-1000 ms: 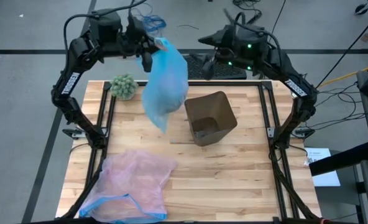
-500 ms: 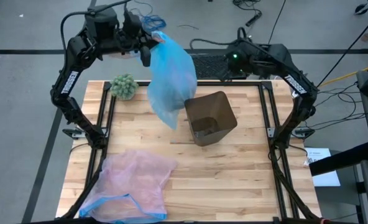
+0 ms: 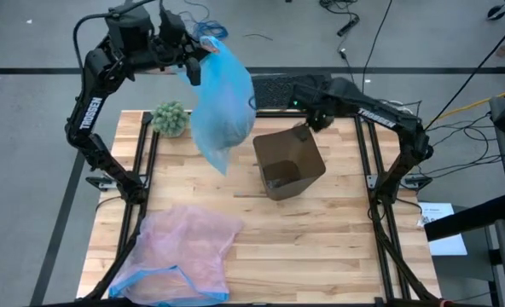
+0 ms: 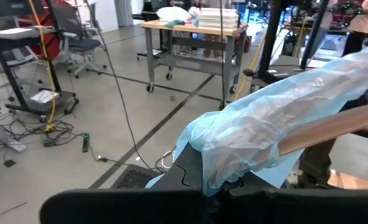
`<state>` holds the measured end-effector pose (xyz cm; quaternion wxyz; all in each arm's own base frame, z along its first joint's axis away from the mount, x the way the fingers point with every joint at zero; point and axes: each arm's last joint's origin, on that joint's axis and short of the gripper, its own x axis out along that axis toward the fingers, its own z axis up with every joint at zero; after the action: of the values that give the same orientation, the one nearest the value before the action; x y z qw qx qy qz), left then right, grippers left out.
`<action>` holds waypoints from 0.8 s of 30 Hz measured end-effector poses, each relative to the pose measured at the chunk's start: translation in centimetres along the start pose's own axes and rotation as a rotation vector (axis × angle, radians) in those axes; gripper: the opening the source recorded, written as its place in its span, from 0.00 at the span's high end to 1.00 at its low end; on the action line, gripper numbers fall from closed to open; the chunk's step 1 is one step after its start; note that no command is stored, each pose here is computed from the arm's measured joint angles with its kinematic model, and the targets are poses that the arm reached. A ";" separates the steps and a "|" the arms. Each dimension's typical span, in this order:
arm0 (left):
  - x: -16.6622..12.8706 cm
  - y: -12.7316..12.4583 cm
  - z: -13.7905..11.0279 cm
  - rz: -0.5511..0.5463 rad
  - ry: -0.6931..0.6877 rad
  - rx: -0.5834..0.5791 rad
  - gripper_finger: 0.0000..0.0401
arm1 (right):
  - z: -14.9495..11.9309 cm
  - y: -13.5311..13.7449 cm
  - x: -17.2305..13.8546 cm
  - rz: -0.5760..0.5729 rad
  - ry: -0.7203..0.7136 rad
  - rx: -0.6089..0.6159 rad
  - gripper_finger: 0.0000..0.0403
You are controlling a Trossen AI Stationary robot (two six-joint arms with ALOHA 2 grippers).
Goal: Place trash/remove bag and relplace
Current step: Put the blue trash bag on the top right of the table
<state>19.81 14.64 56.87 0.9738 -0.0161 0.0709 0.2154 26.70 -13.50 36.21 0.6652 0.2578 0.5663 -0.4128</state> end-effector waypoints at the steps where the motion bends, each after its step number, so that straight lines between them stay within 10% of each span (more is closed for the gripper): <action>1: 0.0 0.1 0.0 0.003 0.000 0.000 1.00 | -0.3 0.3 0.7 0.041 0.054 0.002 1.00; 12: -0.1 0.8 -0.1 0.034 0.005 0.000 1.00 | -0.8 5.6 -2.3 0.793 0.042 -0.172 1.00; 24: 2.2 0.8 -0.3 -0.095 -0.012 -0.047 1.00 | 1.2 2.2 -14.0 0.766 -0.859 -0.355 0.95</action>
<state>21.40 16.22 56.31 0.9827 -0.0412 0.0589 0.1707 28.93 -9.75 49.72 0.9687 0.1384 0.1740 -0.1104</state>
